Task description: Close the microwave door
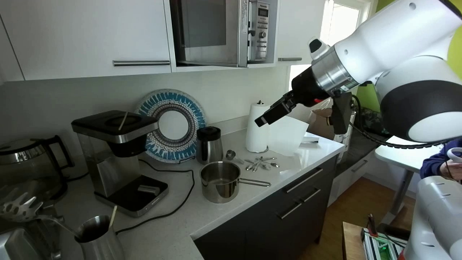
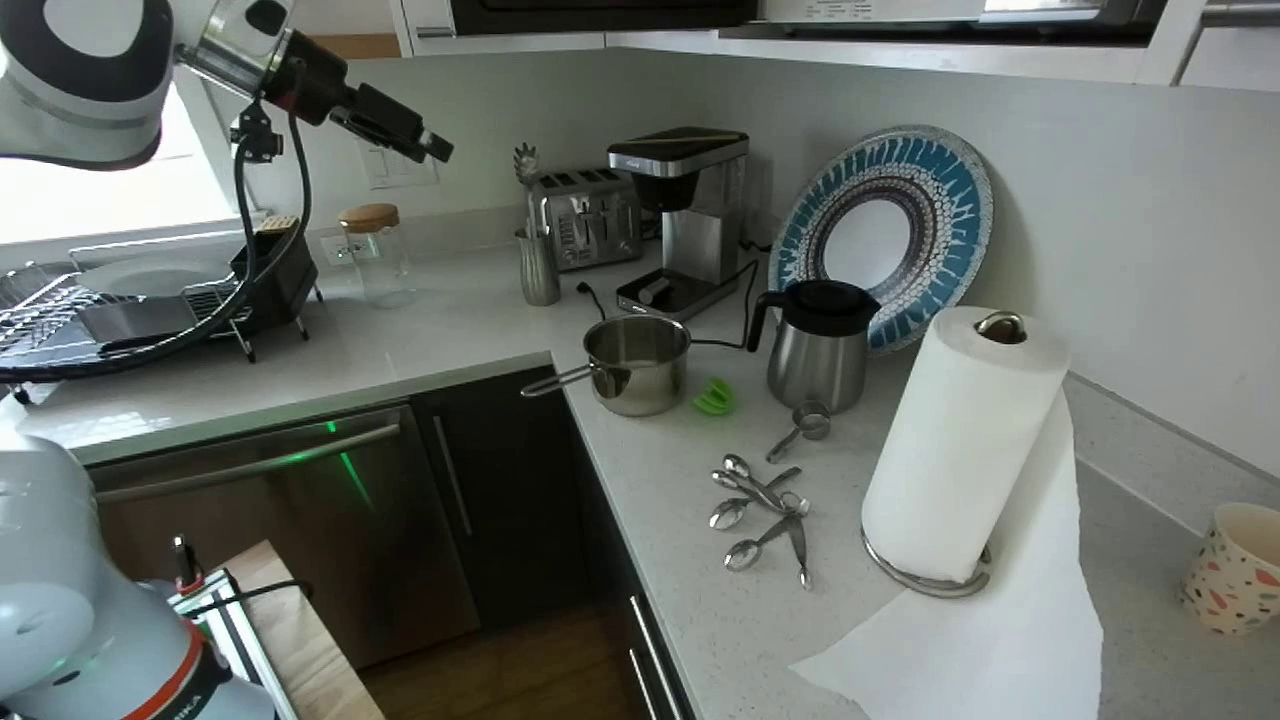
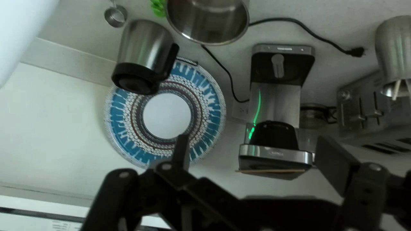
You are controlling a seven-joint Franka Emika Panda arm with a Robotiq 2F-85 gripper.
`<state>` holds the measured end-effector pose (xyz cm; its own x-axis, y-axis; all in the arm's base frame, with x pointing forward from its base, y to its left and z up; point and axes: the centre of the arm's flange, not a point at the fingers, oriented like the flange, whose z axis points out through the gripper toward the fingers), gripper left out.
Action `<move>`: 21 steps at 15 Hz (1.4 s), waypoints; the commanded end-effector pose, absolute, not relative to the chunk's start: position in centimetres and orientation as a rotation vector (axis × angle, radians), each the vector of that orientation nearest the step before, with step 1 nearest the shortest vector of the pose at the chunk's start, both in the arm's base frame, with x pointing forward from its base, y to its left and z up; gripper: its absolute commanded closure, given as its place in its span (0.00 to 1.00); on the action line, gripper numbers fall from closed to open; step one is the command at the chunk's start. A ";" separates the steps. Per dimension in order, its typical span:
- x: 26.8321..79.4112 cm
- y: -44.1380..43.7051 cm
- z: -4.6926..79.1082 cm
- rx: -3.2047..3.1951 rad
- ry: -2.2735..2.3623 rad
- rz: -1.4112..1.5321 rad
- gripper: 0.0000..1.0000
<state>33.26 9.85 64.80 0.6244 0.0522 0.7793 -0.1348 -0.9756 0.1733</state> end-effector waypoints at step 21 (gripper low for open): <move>34.7 6.3 75.1 2.360 -0.034 1.940 0.00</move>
